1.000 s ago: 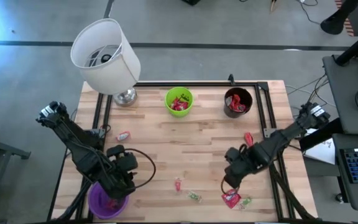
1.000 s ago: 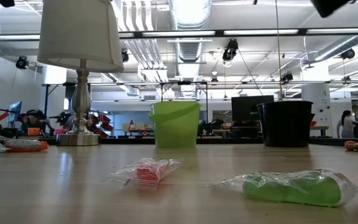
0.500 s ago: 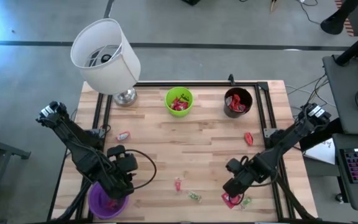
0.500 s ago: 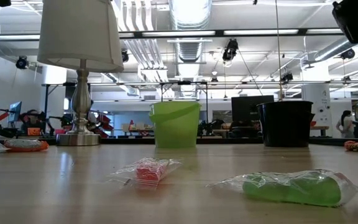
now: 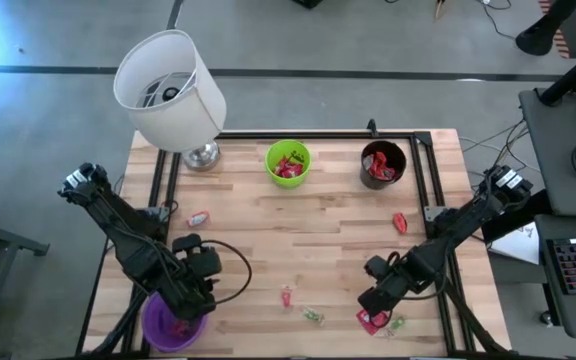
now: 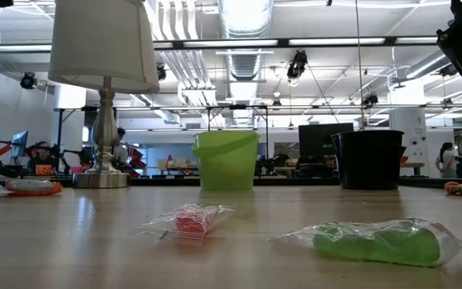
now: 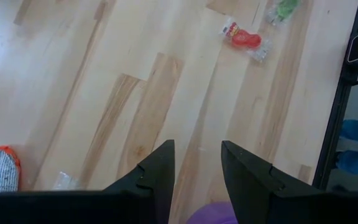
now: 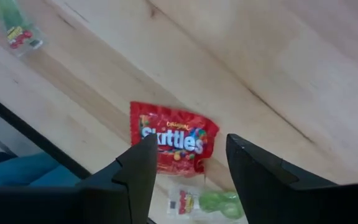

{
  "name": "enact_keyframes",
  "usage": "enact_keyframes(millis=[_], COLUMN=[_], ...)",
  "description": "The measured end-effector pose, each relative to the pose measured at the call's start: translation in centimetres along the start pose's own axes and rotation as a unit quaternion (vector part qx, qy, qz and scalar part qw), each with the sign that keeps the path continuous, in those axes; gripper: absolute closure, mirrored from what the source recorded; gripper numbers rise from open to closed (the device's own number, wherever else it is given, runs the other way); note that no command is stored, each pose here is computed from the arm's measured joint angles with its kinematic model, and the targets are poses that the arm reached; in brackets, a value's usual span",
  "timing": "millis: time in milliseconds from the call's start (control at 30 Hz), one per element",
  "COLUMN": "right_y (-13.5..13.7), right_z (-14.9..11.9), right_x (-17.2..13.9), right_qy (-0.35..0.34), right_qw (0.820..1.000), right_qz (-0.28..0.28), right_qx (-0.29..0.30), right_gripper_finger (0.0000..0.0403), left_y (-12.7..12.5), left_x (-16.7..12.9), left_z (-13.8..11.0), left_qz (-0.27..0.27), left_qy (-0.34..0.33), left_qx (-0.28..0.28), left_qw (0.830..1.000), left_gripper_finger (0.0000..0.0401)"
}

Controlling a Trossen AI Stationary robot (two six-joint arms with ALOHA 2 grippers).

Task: Sort candy
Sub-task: Put the red candy into the green bucket

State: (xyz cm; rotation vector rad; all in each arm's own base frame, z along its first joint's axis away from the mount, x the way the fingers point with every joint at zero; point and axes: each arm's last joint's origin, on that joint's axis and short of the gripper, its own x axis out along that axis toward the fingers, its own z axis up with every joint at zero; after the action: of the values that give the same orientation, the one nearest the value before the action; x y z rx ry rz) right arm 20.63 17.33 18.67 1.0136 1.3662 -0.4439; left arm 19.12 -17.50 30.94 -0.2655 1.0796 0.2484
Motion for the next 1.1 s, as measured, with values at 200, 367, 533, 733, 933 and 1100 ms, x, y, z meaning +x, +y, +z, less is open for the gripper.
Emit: enact_keyframes(millis=[200,367,533,733,933,1100], right_y=[-0.1,-0.2,-0.1,0.4,0.5,0.5], right_z=[-1.1,-2.5,-3.0,-3.1,-3.0,-3.0], right_x=[0.3,0.8,2.2,5.5,7.0,7.0], right_qy=[0.007,0.011,0.011,0.015,0.022,0.021], right_qw=[1.0,0.999,0.999,0.999,0.998,0.998], right_qz=[-0.003,-0.01,-0.019,-0.024,-0.048,-0.047], right_qx=[0.011,0.029,0.028,0.017,0.016,0.023], right_gripper_finger=[0.0208,0.0206,0.0206,0.0207,0.0212,0.0274], left_y=[0.0,-0.1,-0.1,-0.1,-0.1,-0.1], left_x=[0.0,0.0,0.0,0.0,0.0,0.0], left_z=[0.0,0.0,0.0,0.0,0.0,0.0], left_qz=[-0.002,-0.003,-0.003,-0.004,-0.004,-0.004], left_qy=[-0.001,-0.001,-0.001,-0.002,-0.002,-0.002], left_qx=[-0.001,-0.001,0.0,0.0,0.0,0.006], left_qw=[1.0,1.0,1.0,1.0,1.0,1.0], left_gripper_finger=[0.0288,0.0288,0.0288,0.0288,0.0288,0.0288])
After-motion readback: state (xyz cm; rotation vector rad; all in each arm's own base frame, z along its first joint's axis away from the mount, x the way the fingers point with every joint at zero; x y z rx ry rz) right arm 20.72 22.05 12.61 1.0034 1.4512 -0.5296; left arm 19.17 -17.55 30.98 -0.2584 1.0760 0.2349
